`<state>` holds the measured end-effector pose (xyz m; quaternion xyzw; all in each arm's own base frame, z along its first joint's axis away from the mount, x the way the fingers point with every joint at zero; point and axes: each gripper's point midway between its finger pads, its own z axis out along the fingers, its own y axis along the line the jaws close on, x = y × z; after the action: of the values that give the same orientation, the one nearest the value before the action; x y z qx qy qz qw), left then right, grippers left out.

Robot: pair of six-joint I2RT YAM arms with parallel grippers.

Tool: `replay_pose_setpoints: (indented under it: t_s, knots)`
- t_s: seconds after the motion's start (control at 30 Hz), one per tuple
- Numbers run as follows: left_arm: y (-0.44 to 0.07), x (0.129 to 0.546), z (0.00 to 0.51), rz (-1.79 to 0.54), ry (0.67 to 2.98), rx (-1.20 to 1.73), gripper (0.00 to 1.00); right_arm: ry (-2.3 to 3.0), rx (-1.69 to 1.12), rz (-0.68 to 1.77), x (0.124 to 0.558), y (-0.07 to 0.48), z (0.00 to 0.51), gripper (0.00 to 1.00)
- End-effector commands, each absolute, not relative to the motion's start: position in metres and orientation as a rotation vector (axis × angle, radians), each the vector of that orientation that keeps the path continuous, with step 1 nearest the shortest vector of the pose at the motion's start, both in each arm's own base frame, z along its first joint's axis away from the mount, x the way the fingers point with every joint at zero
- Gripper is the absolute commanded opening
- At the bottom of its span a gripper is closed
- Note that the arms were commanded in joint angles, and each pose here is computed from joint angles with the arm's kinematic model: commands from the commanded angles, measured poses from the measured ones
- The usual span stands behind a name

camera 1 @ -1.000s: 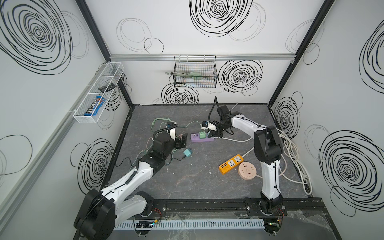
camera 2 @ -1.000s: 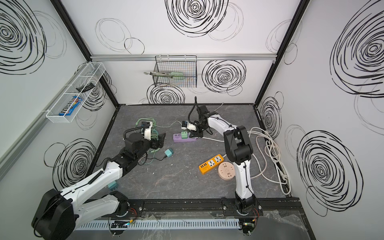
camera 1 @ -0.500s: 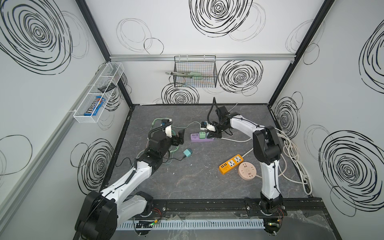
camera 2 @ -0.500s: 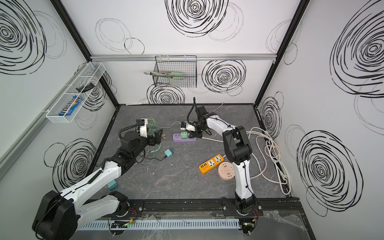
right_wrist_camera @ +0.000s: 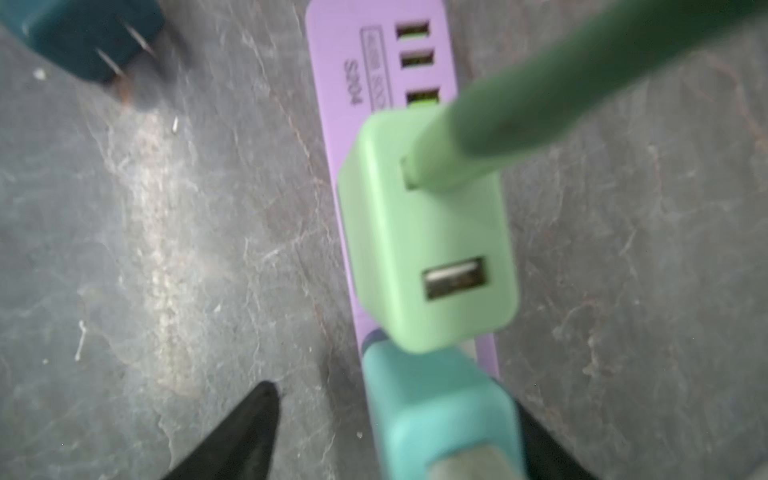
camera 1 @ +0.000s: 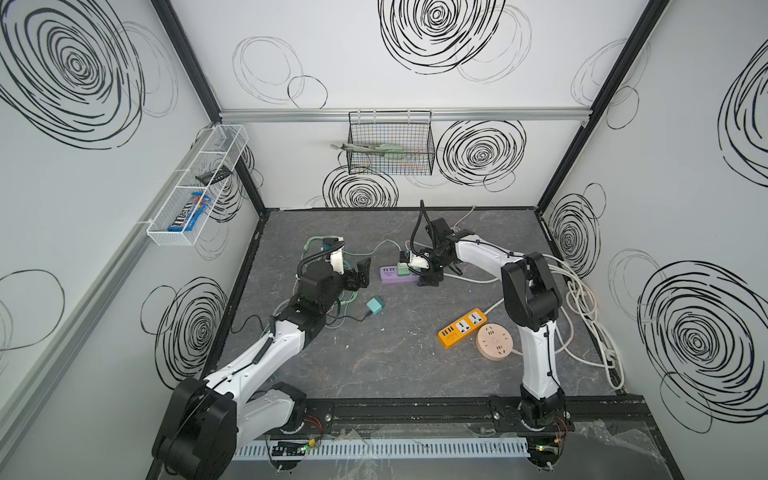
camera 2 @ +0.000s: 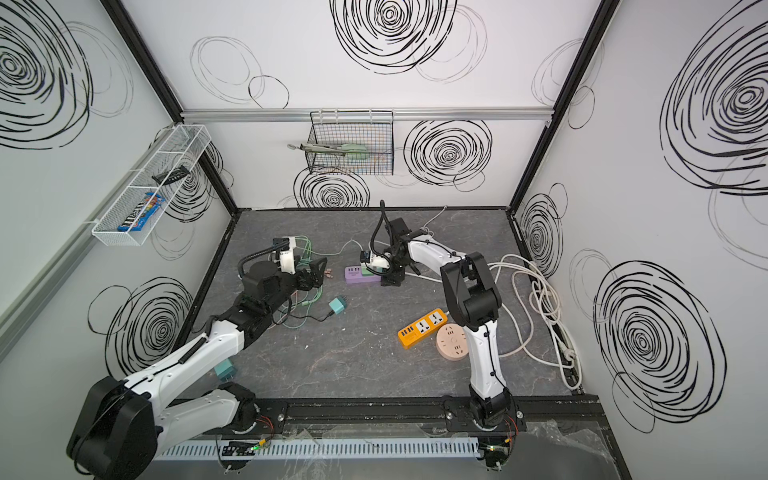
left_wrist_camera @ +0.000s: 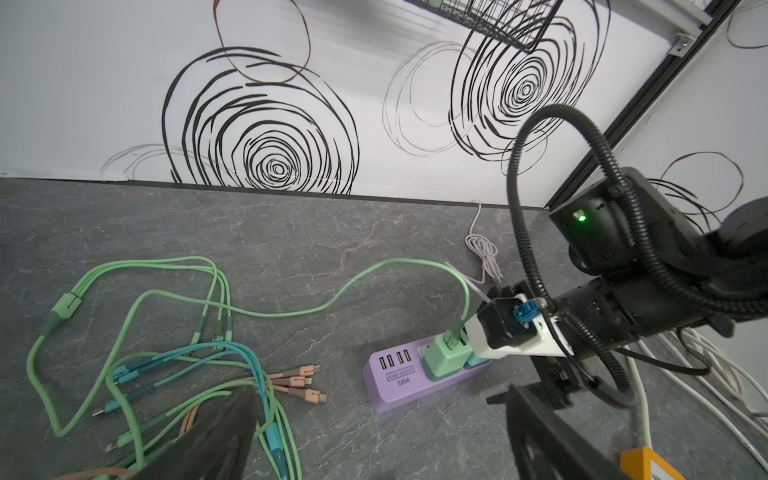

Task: Insert the plug
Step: 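Open the right gripper and lift it away from the plugged teal charger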

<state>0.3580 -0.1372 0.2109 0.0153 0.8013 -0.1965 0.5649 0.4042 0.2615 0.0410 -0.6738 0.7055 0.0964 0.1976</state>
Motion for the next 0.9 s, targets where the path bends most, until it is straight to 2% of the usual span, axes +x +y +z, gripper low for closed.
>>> replay_pose_setpoints:
  t_s: [0.0, 0.27, 0.47, 0.6, 0.7, 0.8, 0.87]
  knots:
    - [-0.138, 0.363, 0.225, -0.449, 1.863, 0.004, 0.96, 2.199, -1.935, 0.197, 0.372, 0.220, 0.011, 0.97]
    - [-0.141, 0.362, 0.214, -0.396, 1.929, -0.043, 0.96, 2.228, -1.666, 0.174, 0.368, 0.205, 0.035, 0.97]
    - [-0.162, 0.358, 0.196, -0.454, 1.999, -0.007, 0.96, 2.091, -1.321, 0.232, 0.369, 0.214, 0.086, 0.97]
    - [-0.175, 0.354, 0.181, -0.489, 2.053, 0.021, 0.97, 2.035, -1.007, 0.187, 0.375, 0.201, 0.121, 0.97]
    - [-0.186, 0.351, 0.166, -0.549, 2.104, 0.029, 0.99, 2.001, -0.661, 0.159, 0.383, 0.180, 0.149, 0.97]
    - [-0.195, 0.351, 0.152, -0.574, 2.156, 0.040, 0.99, 2.041, -0.295, 0.252, 0.379, 0.158, 0.157, 0.97]
    - [-0.200, 0.352, 0.143, -0.587, 2.187, 0.039, 0.97, 2.121, -0.289, 0.399, 0.366, 0.164, 0.143, 0.97]
